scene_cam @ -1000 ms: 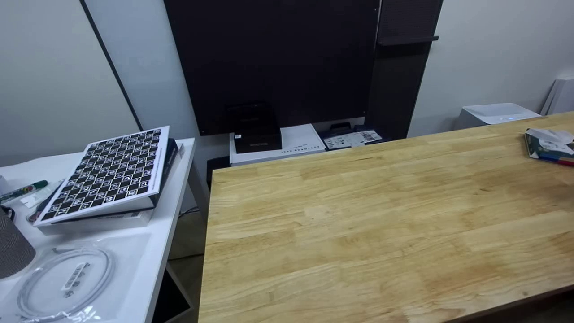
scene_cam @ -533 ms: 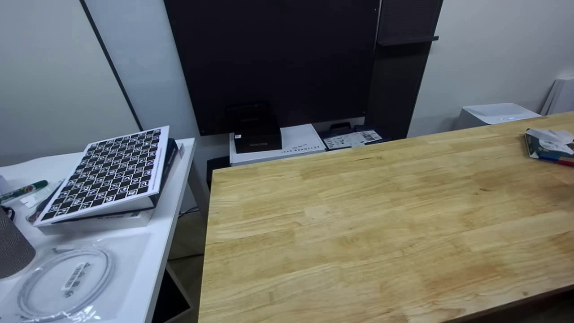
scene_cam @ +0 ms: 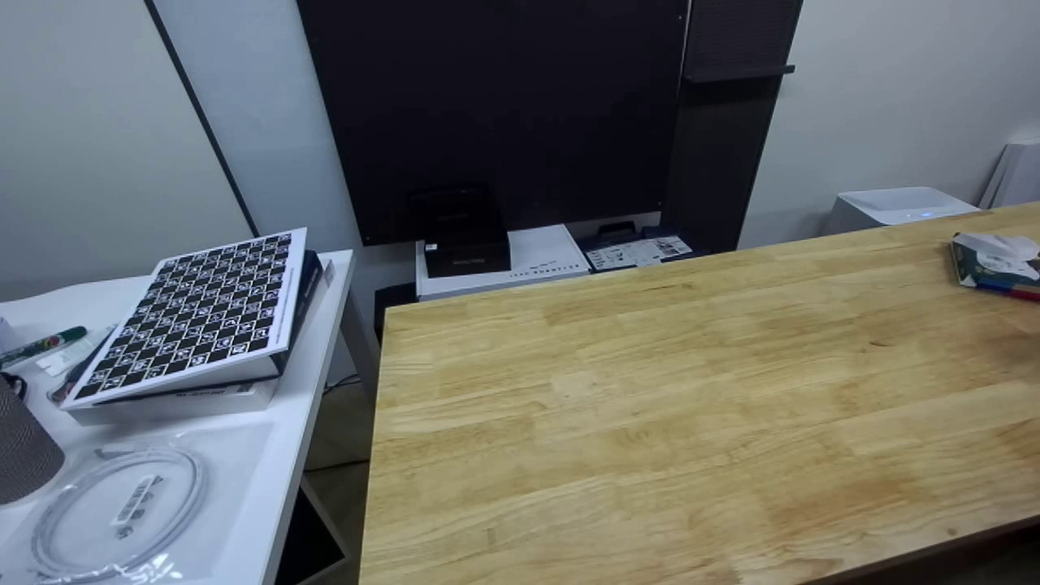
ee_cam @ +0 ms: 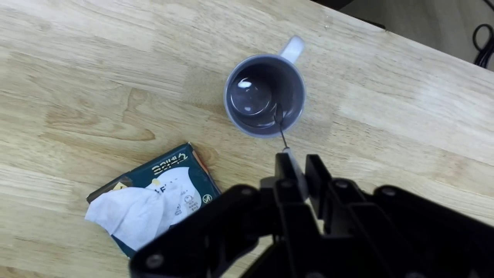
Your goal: Remove the spoon from the mug and put it on the table
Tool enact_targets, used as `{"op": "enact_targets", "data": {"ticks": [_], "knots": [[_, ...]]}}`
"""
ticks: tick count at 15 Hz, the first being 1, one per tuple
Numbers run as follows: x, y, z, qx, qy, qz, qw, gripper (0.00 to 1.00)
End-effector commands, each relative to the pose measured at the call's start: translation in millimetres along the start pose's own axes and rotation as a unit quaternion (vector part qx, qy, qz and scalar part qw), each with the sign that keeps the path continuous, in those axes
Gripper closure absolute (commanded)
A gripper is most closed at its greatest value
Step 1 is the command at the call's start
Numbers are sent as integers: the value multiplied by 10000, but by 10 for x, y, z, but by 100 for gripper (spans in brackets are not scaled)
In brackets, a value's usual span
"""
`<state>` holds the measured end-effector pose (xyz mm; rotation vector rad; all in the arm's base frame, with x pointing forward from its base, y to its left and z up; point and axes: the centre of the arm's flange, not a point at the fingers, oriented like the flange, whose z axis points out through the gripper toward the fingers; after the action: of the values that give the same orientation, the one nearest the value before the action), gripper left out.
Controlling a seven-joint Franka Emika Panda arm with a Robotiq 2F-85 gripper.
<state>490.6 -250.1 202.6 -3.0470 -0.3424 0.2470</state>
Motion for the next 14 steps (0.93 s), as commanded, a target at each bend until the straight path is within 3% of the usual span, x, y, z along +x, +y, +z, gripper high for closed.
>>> {"op": "enact_targets", "data": {"ticks": [1,6,8,10,14], "knots": [[-78,-183,-358,-151,-14,76,9999,97],[-114,-332,-619,-311,163,-142,9993,97],[-157,-401,-638,-511,444,-347,9971,97],[-183,-449,-577,-678,732,-535,9936,97],[-242,-551,-200,-608,1108,-826,9885,97]]}}
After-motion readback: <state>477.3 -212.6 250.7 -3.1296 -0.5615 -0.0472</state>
